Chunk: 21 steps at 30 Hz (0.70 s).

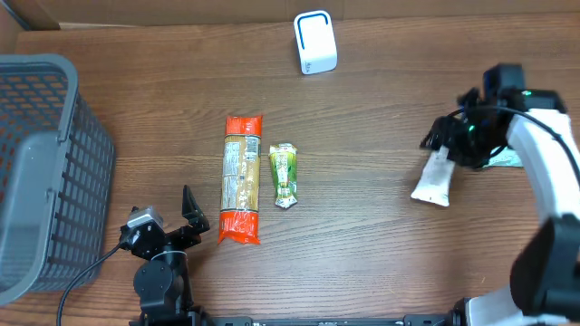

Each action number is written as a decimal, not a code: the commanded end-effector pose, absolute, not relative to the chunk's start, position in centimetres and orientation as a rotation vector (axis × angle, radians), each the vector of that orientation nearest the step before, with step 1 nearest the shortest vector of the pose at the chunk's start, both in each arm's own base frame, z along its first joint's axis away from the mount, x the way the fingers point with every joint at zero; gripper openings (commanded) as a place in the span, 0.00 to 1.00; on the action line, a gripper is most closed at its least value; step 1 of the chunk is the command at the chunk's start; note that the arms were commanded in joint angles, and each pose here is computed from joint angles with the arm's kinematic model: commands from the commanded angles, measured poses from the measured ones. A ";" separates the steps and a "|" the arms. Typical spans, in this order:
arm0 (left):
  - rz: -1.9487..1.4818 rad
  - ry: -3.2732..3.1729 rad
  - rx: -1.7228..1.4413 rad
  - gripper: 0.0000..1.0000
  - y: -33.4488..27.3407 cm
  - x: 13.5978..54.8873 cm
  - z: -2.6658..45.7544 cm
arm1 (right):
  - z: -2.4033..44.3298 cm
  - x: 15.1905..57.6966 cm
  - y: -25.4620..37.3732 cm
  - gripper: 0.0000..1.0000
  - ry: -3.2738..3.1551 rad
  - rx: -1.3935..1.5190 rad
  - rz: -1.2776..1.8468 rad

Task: Scan the item barcode
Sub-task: 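Carry the Pantene tube right and release it on the table, then move the right gripper left and grasp the green tea pouch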

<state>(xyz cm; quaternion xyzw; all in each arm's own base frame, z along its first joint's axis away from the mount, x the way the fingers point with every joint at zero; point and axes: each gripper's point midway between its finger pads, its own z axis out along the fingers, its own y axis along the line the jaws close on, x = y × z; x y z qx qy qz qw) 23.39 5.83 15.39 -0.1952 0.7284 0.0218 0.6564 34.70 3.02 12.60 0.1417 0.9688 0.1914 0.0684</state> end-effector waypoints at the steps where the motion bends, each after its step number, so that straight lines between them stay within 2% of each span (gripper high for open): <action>1: 0.068 1.643 -0.433 1.00 5.9 23.3 15.6 | 20.1 35.4 4.9 0.66 2.724 0.301 0.713; 4: 0.068 1.643 -0.433 1.00 5.9 23.3 15.6 | 23.6 34.6 5.7 0.66 2.629 0.236 0.741; 9: 0.068 1.643 -0.433 1.00 5.9 23.3 15.6 | 26.1 33.5 6.1 0.66 2.561 0.190 0.728; 21: 0.068 1.643 -0.433 1.00 5.9 23.3 15.6 | 26.2 33.2 6.4 0.67 2.563 0.174 0.730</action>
